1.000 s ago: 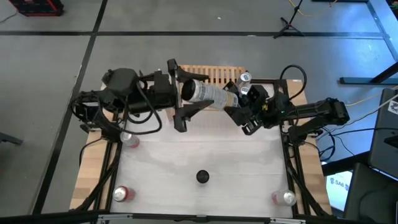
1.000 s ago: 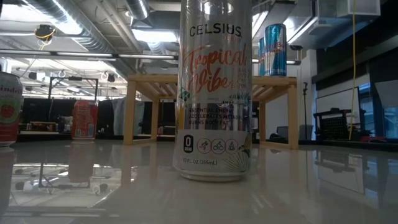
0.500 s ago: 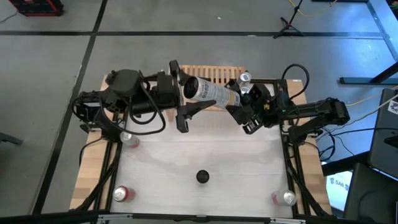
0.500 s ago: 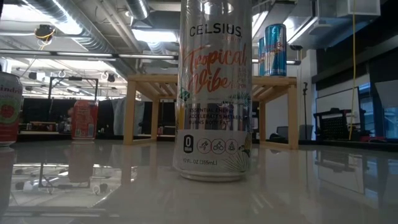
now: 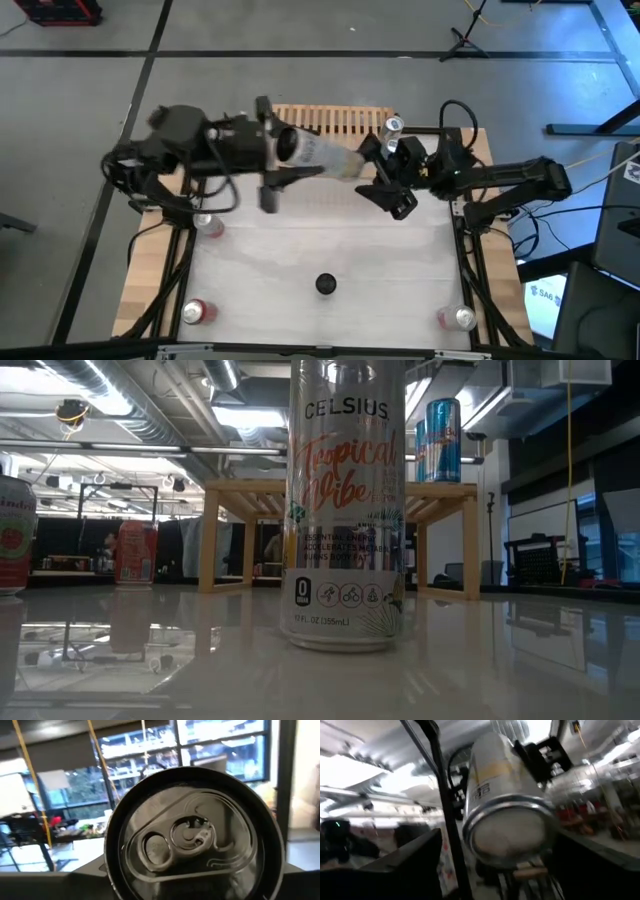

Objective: Place canned beverage on shelf
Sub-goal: Put the top white and yellow soda can on the shelf

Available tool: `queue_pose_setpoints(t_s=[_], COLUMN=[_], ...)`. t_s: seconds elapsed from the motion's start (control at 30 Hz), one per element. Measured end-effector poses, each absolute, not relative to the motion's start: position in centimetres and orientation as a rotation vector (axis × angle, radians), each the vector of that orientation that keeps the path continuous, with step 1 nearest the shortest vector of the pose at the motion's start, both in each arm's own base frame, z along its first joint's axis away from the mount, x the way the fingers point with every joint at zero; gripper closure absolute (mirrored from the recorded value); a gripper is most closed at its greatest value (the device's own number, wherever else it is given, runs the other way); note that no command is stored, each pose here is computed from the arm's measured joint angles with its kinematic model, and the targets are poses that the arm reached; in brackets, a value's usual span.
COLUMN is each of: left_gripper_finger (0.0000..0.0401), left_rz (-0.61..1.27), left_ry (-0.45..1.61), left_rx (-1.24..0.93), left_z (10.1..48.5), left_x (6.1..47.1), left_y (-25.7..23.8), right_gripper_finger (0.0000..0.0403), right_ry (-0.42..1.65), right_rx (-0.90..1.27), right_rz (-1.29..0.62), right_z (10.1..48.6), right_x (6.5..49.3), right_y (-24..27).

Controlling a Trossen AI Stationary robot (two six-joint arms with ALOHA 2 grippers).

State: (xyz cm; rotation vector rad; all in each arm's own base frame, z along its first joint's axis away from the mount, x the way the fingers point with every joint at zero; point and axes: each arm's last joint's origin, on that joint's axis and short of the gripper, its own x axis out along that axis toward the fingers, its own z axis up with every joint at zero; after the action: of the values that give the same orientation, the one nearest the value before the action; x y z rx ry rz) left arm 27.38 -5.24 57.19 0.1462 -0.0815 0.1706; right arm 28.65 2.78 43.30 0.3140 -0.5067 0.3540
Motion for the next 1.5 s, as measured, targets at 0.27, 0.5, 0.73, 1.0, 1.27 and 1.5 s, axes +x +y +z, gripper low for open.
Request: queue_pose_setpoints(t_s=[0.27,0.5,0.73,1.0,1.27,1.5], left_gripper_finger=[0.0168,0.0166,0.0165,0.0164,0.0164,0.0163], left_rz=[0.127,0.124,-0.016,-0.078,-0.118,-0.130], left_ry=[0.280,0.656,0.739,0.752,0.710,0.696], left_rx=[0.096,0.111,0.108,0.144,0.228,0.241], left_z=[54.6,48.7,41.4,34.7,29.6,25.8], left_x=[23.9,25.9,30.7,33.0,33.7,33.3], left_y=[-4.5,-5.0,-6.2,-5.2,-4.9,-4.8], right_gripper_finger=[0.0098,0.0109,0.0109,0.0109,0.0109,0.0109], right_ry=[-0.103,0.097,0.151,0.219,0.356,0.375], right_rx=[0.401,0.433,0.435,0.452,0.440,0.430], right_rz=[0.341,0.244,0.143,0.075,0.033,-0.010], right_z=[42.6,40.7,38.6,37.2,34.2,32.8], right_x=[24.9,23.9,24.6,24.6,26.5,27.9], right_y=[2.9,5.4,7.7,9.7,11.2,11.6])
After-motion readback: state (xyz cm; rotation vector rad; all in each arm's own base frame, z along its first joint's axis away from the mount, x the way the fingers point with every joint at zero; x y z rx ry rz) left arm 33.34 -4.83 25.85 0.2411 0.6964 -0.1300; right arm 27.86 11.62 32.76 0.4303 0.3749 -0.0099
